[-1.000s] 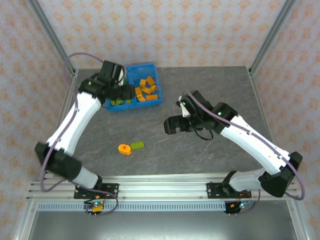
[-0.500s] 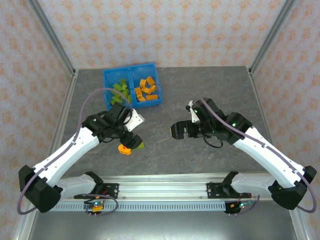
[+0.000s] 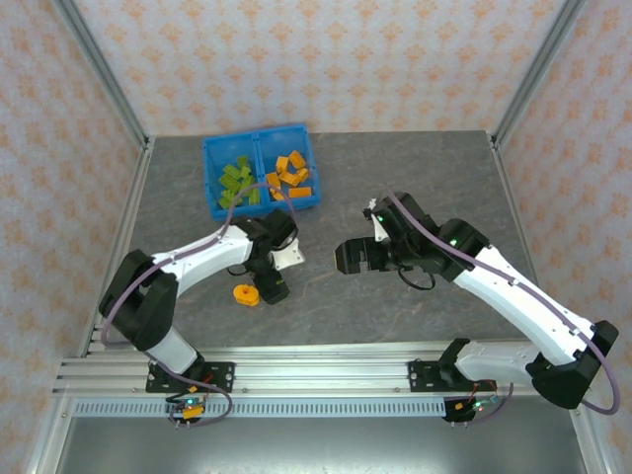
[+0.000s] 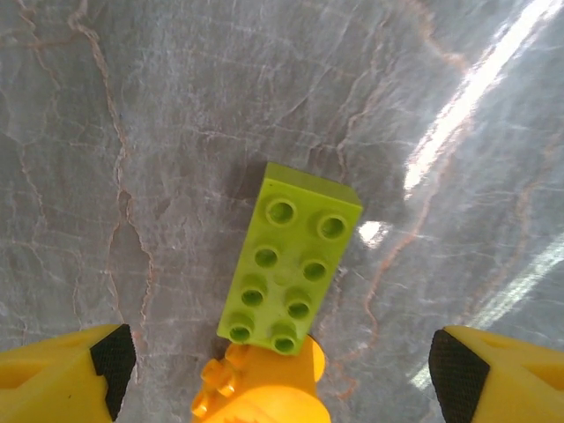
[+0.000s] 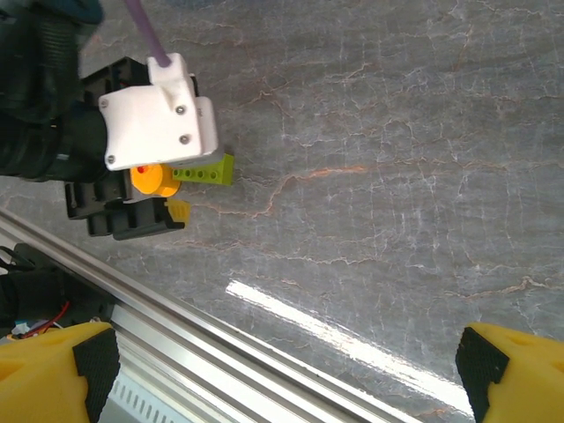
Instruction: Sort the legos into containers by color
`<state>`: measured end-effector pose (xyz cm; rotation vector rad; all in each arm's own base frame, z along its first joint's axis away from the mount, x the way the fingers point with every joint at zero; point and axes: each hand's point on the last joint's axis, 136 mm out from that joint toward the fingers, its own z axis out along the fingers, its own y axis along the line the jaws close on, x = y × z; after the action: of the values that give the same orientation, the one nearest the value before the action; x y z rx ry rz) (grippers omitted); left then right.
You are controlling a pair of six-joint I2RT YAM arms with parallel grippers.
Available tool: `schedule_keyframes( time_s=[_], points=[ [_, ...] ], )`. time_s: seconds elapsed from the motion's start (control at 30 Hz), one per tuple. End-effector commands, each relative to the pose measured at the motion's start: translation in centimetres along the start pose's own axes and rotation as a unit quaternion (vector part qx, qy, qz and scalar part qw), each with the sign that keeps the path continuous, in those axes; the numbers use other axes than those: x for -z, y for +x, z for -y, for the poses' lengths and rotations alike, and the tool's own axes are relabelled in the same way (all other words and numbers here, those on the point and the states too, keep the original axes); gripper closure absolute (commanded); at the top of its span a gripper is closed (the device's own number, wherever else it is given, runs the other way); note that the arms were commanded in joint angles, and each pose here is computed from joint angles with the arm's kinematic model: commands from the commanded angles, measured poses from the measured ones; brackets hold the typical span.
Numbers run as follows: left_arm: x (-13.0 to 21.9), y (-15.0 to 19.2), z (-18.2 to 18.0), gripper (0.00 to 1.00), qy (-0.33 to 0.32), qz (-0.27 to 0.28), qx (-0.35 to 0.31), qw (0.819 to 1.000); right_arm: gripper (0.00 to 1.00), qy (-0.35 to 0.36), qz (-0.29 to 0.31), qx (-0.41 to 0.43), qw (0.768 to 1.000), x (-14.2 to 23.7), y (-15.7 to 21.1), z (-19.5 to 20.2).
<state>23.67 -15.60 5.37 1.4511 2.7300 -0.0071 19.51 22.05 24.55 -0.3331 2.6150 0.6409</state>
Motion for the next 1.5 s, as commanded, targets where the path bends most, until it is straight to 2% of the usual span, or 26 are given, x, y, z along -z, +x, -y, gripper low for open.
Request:
schedule_keyframes(
  time_s=[0.0, 0.2, 0.33, 0.43, 0.5, 0.6, 0.67, 0.77, 0.93, 1.07, 1.2, 1.33, 1.47],
  points=[
    [-1.2, -0.5, -0.5, 0.12, -0.01, -0.009, -0.019, 1.0, 0.01, 0.013, 0.019, -0.009, 1.0, 0.9, -0.7, 0.3],
    [-3.1, -0.2, -0.3, 0.17, 0.001, -0.031, -0.021, 0.999, 0.01, 0.015, 0.017, -0.013, 1.0, 0.9, -0.5, 0.5],
    [-4.0, 0.2, 0.4, 0.33, 0.015, -0.049, -0.03, 0.998, 0.01, 0.017, 0.016, -0.012, 1.0, 0.9, -0.5, 0.6],
    [-4.3, 0.7, 0.8, 0.5, 0.024, -0.056, -0.033, 0.998, 0.01, 0.017, 0.016, -0.012, 1.0, 0.9, -0.5, 0.6],
    [-4.3, 0.8, 0.8, 0.51, 0.025, -0.057, -0.033, 0.998, 0.01, 0.016, 0.017, -0.012, 1.0, 1.0, -0.5, 0.5],
    [-3.9, 0.9, 0.7, 0.63, 0.021, -0.056, -0.034, 0.998, 0.01, 0.013, 0.015, -0.011, 1.0, 0.9, -0.5, 0.4],
    [-3.3, 0.5, 0.4, 0.67, 0.011, -0.045, -0.033, 0.998, 0.01, 0.013, 0.012, -0.009, 1.0, 0.9, -0.3, 0.4],
    [-1.5, -0.5, -0.5, 0.68, -0.01, -0.016, -0.022, 1.0, 0.01, 0.009, 0.008, -0.006, 1.0, 0.9, -0.1, 0.3],
    [4.0, -3.4, -4.4, 0.71, -0.054, 0.082, 0.058, 0.993, 0.01, -0.015, 0.004, -0.003, 1.0, 0.7, -0.1, -0.5],
    [9.2, -4.4, -10.1, 0.73, -0.102, 0.152, 0.161, 0.97, 0.01, -0.017, 0.01, -0.001, 1.0, 0.5, -0.6, -0.8],
    [13.3, -4.3, -17.4, 0.71, -0.156, 0.189, 0.302, 0.921, 0.01, -0.011, 0.006, 0.002, 1.0, -0.3, -1.1, -0.9],
    [14.5, -4.0, -23.2, 0.71, -0.164, 0.185, 0.405, 0.88, 0.01, -0.003, -0.01, 0.003, 1.0, -1.5, -1.7, -1.2],
    [12.7, -4.6, -28.3, 0.7, -0.159, 0.179, 0.472, 0.849, 0.01, 0.012, -0.018, 0.009, 1.0, -1.8, -2.7, -1.4]
  ],
)
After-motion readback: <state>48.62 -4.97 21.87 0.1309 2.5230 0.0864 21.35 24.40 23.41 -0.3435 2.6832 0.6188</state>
